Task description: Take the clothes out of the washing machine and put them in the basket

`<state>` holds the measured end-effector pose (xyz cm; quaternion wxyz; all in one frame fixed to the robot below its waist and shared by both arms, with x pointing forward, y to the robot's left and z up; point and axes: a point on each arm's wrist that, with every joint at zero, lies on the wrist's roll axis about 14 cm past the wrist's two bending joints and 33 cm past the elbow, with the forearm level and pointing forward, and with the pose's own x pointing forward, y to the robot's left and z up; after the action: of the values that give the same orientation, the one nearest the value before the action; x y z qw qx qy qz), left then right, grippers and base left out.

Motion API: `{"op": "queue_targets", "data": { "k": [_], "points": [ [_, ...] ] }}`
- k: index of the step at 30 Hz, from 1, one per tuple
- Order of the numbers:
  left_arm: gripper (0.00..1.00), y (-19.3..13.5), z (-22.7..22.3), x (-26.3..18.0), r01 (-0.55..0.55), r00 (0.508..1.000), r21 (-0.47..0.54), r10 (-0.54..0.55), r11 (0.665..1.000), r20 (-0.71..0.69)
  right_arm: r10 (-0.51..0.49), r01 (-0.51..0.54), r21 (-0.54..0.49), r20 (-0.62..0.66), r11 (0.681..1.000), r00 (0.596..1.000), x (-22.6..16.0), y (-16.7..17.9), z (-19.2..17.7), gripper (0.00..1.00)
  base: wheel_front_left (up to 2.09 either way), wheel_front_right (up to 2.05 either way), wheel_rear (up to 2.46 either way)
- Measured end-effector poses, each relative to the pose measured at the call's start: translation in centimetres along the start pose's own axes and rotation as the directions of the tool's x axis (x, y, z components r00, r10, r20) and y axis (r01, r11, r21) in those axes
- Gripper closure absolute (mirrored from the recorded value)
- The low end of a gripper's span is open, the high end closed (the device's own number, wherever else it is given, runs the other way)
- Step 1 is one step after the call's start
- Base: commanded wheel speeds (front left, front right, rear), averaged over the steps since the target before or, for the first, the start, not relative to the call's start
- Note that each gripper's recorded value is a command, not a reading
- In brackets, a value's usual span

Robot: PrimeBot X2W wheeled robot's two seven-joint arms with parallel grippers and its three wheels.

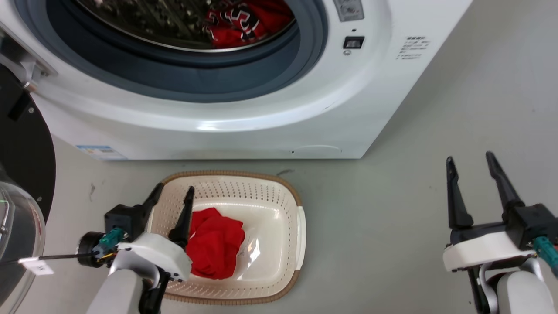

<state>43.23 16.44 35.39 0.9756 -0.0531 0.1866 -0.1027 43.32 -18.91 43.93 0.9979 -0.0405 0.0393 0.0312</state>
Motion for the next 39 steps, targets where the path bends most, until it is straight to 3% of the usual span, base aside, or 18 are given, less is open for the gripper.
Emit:
{"op": "queue_targets", "data": {
  "k": [11, 18, 29, 35, 39],
  "points": [
    [0.00, -1.7, 5.1, -0.4, 0.080, 0.985, 0.102, -0.094, 0.992, 0.141, -0.051, 0.051, 0.028, 0.018, 0.998, 0.999, -2.4, -1.5, 1.2, 0.00, 0.00, 0.00, 0.00],
    [0.00, -2.9, 7.8, 3.2, 0.159, 0.967, 0.175, -0.189, 0.972, 0.169, -0.097, 0.098, 0.043, -0.020, 0.994, 0.995, -3.1, -3.0, 0.0, 0.00, 0.00, 0.00, 0.00],
    [0.00, -3.9, 13.5, 13.6, 0.251, 0.960, 0.279, -0.276, 0.927, 0.053, -0.196, 0.204, 0.080, -0.101, 0.976, 0.975, -4.1, -6.0, -2.6, 0.00, 0.00, 0.00, 0.00],
    [0.00, -3.2, 15.9, 19.8, 0.251, 0.968, 0.372, -0.233, 0.894, -0.094, -0.244, 0.262, 0.101, -0.169, 0.960, 0.955, -5.1, -7.2, -4.7, 0.00, 0.00, 0.00, 0.00],
    [0.00, -3.1, 15.8, 23.6, 0.252, 0.962, 0.342, -0.197, 0.905, -0.188, -0.262, 0.290, 0.106, -0.225, 0.951, 0.939, -5.9, -7.5, -6.2, 0.00, 0.00, 0.00, 0.00]
  ]
}}
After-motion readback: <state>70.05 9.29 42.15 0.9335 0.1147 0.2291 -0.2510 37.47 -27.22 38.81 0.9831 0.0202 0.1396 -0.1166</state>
